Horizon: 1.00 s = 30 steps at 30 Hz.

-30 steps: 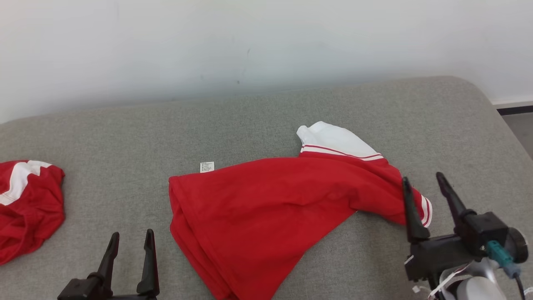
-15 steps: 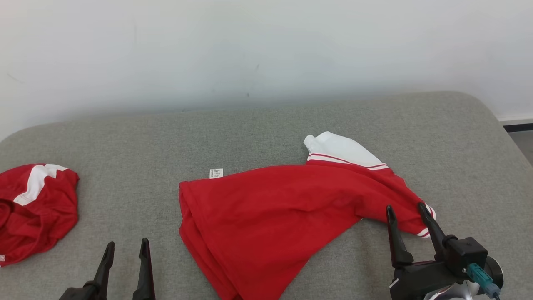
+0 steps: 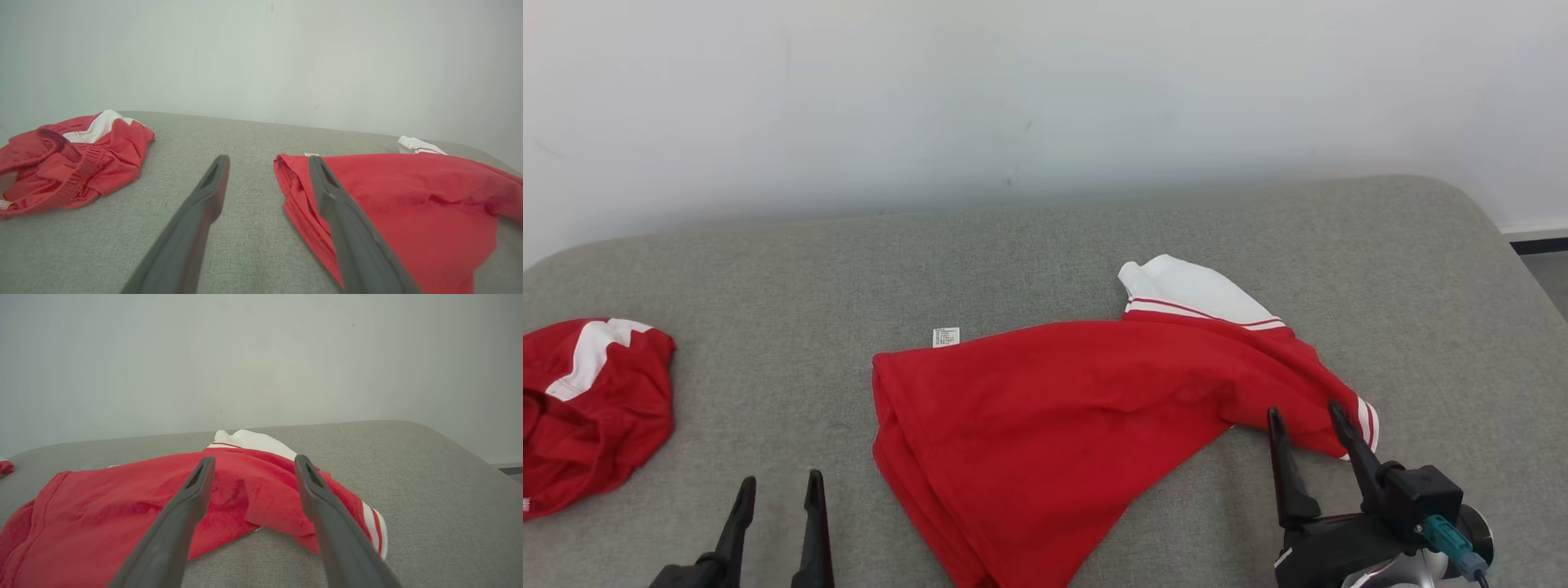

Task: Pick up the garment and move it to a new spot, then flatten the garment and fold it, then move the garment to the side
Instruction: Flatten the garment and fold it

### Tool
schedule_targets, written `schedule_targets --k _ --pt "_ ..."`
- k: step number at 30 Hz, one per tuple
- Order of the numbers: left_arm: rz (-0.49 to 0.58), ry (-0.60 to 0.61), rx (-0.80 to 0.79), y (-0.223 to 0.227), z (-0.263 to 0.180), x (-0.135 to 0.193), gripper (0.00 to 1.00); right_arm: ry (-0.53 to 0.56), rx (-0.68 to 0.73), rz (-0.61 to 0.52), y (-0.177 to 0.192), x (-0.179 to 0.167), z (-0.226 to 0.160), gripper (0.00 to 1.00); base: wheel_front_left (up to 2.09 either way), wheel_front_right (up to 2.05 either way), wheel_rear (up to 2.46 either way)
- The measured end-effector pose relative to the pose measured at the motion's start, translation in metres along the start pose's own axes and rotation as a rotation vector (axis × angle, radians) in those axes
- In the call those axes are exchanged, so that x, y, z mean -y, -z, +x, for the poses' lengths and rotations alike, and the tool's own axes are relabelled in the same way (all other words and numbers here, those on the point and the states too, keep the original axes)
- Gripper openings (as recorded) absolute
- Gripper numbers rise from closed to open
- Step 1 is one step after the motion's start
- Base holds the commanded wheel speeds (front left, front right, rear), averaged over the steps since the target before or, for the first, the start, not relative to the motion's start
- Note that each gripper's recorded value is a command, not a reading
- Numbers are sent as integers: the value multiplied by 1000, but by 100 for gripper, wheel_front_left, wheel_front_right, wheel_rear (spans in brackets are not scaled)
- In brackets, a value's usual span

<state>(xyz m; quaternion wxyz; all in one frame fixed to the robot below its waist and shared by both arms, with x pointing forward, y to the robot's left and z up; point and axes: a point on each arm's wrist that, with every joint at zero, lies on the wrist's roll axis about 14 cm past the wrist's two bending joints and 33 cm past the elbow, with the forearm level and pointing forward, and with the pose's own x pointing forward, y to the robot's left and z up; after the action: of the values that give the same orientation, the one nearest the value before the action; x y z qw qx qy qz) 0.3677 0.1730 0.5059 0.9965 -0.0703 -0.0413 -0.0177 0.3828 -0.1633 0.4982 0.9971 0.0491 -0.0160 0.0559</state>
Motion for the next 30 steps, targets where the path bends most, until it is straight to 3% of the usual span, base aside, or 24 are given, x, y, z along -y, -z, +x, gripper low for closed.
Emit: schedule_targets --k 8,21,30 --pt "-21 37 -125 36 11 9 100 2 -21 8 7 0 2 100 0 0 0" --pt "-104 112 -402 70 100 31 100 -6 -73 13 25 1 14 100 0 0 0" --pt "-138 124 -593 109 129 50 100 24 -114 20 39 12 13 100 0 0 0"
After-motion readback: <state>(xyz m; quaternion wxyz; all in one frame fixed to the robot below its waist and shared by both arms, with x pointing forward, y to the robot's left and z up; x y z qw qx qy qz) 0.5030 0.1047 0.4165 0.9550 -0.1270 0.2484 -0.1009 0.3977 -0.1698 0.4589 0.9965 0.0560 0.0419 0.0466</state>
